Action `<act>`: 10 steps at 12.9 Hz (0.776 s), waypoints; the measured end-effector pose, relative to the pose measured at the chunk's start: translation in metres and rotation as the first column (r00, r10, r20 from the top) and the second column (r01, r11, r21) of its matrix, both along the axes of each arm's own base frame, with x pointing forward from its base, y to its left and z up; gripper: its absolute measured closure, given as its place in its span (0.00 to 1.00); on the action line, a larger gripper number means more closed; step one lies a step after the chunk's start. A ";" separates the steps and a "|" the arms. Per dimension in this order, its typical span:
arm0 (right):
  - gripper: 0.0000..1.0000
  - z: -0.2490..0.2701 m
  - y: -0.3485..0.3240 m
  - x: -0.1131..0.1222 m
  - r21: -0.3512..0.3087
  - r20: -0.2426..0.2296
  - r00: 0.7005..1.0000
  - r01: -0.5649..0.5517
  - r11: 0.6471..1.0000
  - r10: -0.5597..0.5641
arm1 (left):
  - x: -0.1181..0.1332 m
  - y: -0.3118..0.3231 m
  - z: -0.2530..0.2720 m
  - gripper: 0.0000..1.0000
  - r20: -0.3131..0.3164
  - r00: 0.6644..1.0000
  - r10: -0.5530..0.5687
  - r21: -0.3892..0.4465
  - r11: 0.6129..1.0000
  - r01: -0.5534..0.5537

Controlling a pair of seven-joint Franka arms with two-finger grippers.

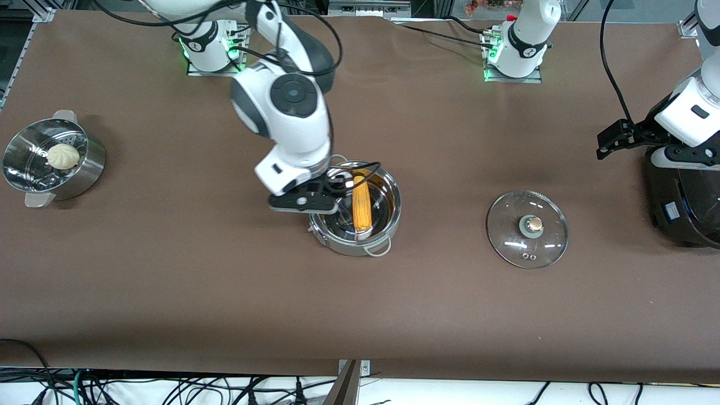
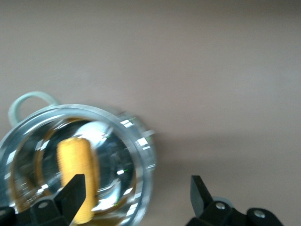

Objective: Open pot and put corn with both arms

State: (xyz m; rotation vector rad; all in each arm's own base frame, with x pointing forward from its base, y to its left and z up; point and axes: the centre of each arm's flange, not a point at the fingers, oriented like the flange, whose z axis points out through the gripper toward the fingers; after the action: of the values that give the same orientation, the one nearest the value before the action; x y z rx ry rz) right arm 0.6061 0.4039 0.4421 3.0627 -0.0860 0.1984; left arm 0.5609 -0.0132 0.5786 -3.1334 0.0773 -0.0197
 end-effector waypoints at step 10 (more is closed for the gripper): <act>0.00 0.040 -0.219 0.074 -0.062 -0.084 0.992 0.088 0.994 -0.093 | 0.000 -0.003 0.000 0.00 0.000 1.000 -0.006 0.000 1.000 0.006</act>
State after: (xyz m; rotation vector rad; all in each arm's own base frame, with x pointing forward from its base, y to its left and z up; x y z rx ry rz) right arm 0.6797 0.1852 0.4816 2.9958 -0.2095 0.0612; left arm 0.5608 -0.0166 0.5786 -3.1331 0.0868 -0.0199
